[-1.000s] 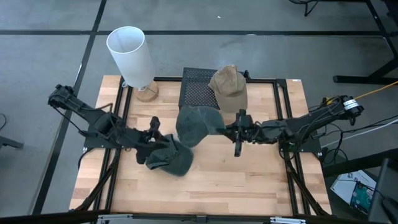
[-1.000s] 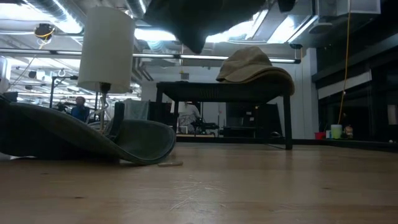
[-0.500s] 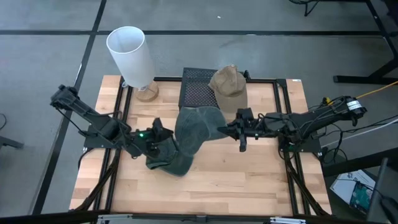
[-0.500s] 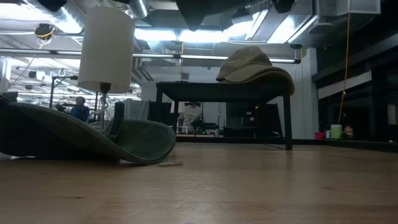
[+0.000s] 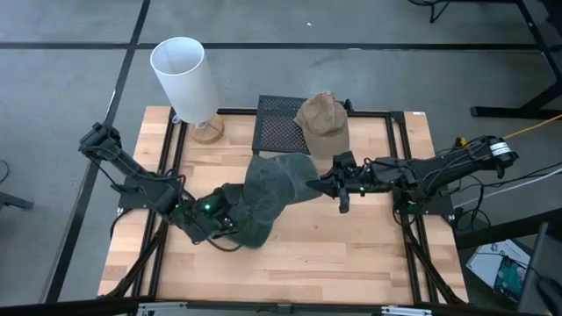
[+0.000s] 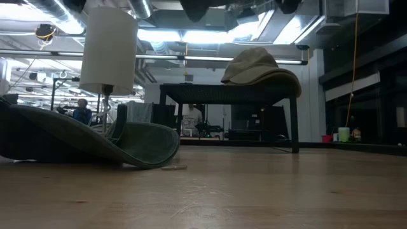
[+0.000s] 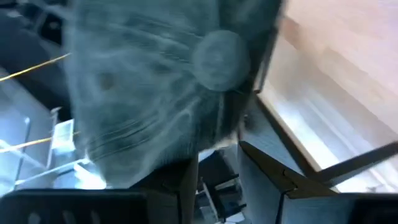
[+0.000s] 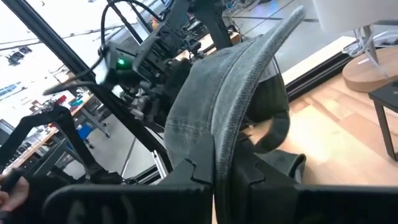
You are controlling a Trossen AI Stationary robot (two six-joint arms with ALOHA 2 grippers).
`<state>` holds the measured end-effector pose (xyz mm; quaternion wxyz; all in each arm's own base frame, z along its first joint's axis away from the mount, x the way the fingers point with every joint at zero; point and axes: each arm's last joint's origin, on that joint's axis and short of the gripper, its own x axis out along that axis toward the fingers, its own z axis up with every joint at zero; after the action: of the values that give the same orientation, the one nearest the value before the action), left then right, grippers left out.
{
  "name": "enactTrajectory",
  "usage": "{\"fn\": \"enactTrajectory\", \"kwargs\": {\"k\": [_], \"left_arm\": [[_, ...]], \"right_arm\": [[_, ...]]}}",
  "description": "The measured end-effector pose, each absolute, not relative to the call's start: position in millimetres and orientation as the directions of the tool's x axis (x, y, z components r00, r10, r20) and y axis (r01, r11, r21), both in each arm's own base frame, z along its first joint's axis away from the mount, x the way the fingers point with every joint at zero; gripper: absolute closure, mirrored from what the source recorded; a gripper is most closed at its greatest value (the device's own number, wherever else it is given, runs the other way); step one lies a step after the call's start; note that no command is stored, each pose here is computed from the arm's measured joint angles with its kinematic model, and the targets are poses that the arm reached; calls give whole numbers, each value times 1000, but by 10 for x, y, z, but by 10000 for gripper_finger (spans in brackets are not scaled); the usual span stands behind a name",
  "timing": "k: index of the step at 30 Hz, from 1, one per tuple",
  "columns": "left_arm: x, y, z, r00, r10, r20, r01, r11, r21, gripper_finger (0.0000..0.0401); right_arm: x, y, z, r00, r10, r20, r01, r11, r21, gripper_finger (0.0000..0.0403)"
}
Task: Pick & Place hat
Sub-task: Put the top black cap on the shelf
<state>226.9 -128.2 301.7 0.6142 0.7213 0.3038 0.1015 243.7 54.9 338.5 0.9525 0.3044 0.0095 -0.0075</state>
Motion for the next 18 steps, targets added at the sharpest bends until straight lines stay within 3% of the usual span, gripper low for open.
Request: {"fn": "enactTrajectory", "kwargs": {"k": [7, 13, 18], "left_arm": [[2111, -1250, 3231, 851, 481, -212, 265, -44, 963, 311], [2027, -1130, 3396, 930, 261, -258, 249, 70, 966, 321], [2182, -1079, 3290, 913, 272, -305, 339, -85, 937, 323]], "right_arm": [[2274, 508, 3487, 1000, -7, -9, 11, 828, 560, 389], [2200, 473, 3526, 999, -54, -5, 47, 827, 560, 389], [2213, 414, 3526, 998, -70, -4, 58, 790, 611, 389]]}}
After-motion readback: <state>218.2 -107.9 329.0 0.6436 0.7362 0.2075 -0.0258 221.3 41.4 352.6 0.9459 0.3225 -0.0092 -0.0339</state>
